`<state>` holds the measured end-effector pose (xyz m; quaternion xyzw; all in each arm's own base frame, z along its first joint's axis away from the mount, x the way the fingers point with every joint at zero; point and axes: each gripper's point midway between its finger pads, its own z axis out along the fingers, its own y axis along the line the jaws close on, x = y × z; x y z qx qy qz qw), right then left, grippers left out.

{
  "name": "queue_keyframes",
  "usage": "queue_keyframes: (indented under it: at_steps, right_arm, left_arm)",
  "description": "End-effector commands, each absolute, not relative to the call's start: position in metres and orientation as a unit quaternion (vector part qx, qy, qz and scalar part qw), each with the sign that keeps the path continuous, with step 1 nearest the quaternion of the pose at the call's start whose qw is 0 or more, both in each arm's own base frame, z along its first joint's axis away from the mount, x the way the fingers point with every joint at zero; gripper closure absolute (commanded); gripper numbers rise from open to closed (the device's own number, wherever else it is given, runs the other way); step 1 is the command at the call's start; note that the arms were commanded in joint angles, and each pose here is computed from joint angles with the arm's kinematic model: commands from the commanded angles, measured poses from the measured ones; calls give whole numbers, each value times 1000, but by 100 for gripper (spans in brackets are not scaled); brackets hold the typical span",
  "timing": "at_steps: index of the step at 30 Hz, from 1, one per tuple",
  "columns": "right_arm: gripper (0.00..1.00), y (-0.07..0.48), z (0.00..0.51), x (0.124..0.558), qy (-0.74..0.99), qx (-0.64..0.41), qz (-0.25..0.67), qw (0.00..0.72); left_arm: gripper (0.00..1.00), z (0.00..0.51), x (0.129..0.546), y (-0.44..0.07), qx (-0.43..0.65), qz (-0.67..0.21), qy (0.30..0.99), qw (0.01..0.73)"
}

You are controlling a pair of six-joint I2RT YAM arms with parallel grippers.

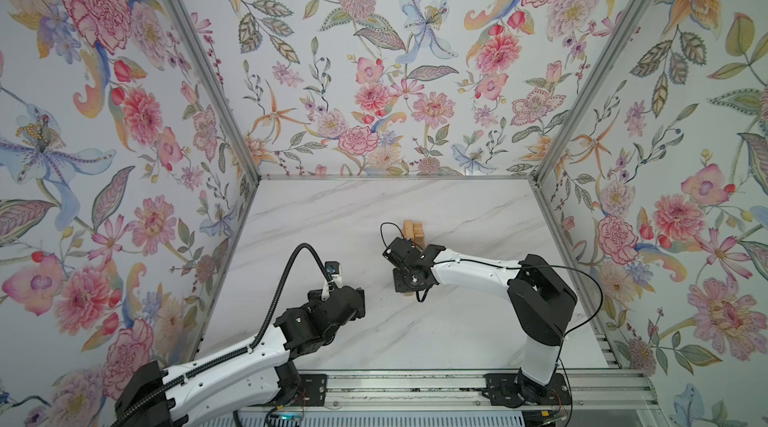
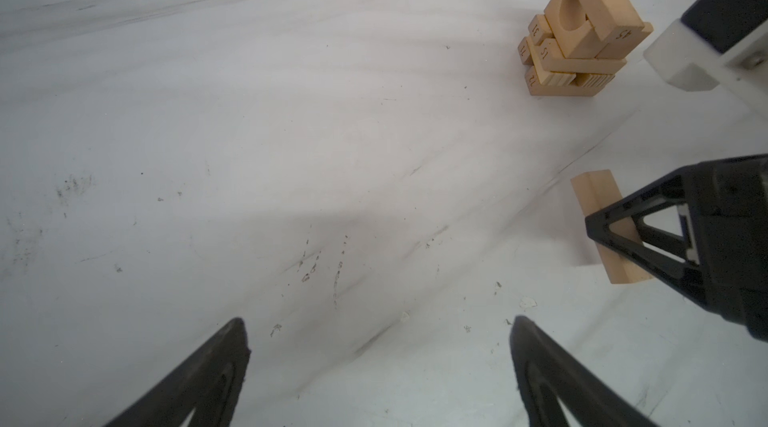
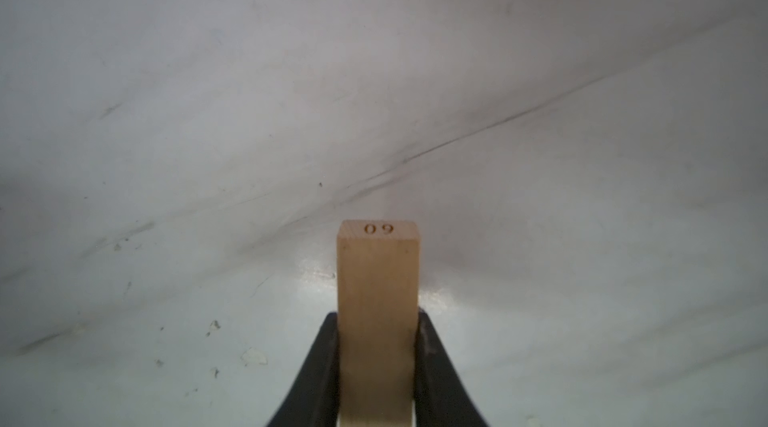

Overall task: Build the wood block tower
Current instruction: 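Close the right gripper on the block marked 09 and lift it, then carry the 09 block with the right gripper to the stack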

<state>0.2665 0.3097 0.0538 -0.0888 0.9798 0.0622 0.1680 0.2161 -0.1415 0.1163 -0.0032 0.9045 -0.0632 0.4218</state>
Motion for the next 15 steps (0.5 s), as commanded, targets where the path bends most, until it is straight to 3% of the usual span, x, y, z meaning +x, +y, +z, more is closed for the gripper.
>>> queue_keyframes:
  at_steps: [1, 15]
  right_arm:
    - [79, 301, 69, 266, 978, -90, 69, 175]
    - [77, 256, 139, 295, 963, -60, 117, 235]
  left_arm:
    - [1, 129, 222, -145, -2, -68, 901, 429]
    - [1, 164, 235, -159, 6, -79, 888, 453]
